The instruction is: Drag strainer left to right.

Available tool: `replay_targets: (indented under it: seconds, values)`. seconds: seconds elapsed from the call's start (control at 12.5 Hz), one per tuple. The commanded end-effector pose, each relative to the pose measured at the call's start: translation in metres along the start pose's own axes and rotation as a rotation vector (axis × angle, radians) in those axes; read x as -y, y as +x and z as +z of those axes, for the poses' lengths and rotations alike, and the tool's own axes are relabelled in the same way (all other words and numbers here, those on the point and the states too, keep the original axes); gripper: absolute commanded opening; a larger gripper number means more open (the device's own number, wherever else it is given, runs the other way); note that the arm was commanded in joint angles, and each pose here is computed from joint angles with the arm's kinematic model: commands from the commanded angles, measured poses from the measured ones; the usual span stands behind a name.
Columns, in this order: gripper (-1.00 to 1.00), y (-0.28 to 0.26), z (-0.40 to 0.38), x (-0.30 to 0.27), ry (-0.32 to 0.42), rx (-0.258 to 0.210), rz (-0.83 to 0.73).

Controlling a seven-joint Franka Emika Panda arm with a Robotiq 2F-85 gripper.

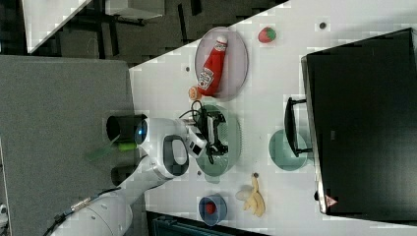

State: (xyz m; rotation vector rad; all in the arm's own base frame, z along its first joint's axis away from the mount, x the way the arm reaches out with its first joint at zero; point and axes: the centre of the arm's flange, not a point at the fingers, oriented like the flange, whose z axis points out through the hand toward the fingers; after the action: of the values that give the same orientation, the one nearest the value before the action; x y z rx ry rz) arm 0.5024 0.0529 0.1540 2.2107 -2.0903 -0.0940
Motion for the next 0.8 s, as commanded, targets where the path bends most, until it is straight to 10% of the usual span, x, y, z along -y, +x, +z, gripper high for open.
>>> replay_targets:
  seconds: [0.08, 0.8]
  values:
    - [1.0, 0.05, -0.014, -0.001, 0.031, -0.027, -0.051]
    - [1.0, 0.119, -0.012, -0.006, 0.046, -0.052, 0.003]
